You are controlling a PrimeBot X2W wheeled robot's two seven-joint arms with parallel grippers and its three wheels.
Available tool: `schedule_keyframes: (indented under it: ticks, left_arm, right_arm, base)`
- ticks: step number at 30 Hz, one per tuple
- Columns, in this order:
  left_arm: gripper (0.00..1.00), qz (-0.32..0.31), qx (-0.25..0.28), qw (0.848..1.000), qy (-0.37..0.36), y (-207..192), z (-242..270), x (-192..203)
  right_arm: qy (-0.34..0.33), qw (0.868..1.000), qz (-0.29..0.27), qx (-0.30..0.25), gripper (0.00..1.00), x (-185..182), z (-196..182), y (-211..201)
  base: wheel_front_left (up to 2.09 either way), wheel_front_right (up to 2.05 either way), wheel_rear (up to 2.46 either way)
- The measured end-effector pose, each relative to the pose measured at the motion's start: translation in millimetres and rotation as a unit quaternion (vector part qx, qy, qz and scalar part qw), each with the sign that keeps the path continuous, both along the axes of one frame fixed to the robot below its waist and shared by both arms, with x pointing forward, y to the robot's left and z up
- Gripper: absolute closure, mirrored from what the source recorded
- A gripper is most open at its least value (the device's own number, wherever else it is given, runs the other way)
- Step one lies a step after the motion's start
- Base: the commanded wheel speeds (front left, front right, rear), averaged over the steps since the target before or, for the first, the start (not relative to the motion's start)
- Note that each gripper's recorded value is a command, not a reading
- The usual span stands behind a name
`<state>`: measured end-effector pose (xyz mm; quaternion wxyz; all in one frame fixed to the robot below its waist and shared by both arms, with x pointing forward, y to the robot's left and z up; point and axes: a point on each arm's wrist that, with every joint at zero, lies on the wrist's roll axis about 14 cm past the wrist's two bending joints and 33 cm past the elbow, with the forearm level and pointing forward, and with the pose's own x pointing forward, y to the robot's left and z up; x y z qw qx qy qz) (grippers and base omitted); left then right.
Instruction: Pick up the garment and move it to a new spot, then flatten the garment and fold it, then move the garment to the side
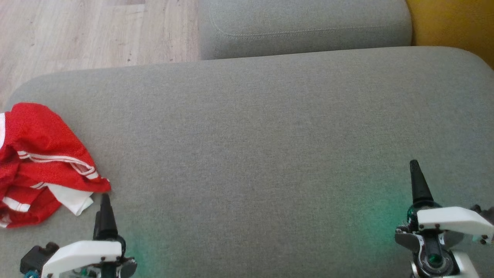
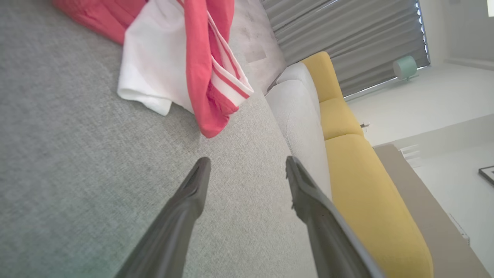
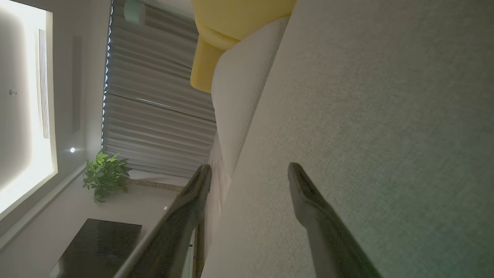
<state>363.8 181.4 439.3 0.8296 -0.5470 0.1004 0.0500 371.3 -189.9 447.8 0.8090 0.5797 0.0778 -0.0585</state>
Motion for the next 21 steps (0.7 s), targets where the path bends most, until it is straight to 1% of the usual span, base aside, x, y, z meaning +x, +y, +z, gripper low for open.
schedule_keyframes:
  ticks: [7,13,14,21]
  left_arm:
    - [0.00,-0.013,0.053,0.998,-0.006,-1,3,7]
    - [0.00,-0.033,0.098,0.995,-0.014,-6,7,14]
    - [0.00,-0.037,0.112,0.993,-0.015,-8,6,15]
    - [0.00,-0.056,0.161,0.985,-0.012,-14,3,15]
  right_arm:
    - [-0.016,0.999,0.009,-0.045,0.00,10,11,2]
    - [-0.019,0.996,0.024,-0.086,0.00,15,13,6]
    - [-0.018,0.994,0.028,-0.100,0.00,14,12,7]
    - [-0.030,0.988,0.039,-0.146,0.00,22,19,11]
  base:
    - [0.00,0.00,0.00]
    - [0.00,0.00,0.00]
    - [0.00,0.00,0.00]
    - [0.00,0.00,0.00]
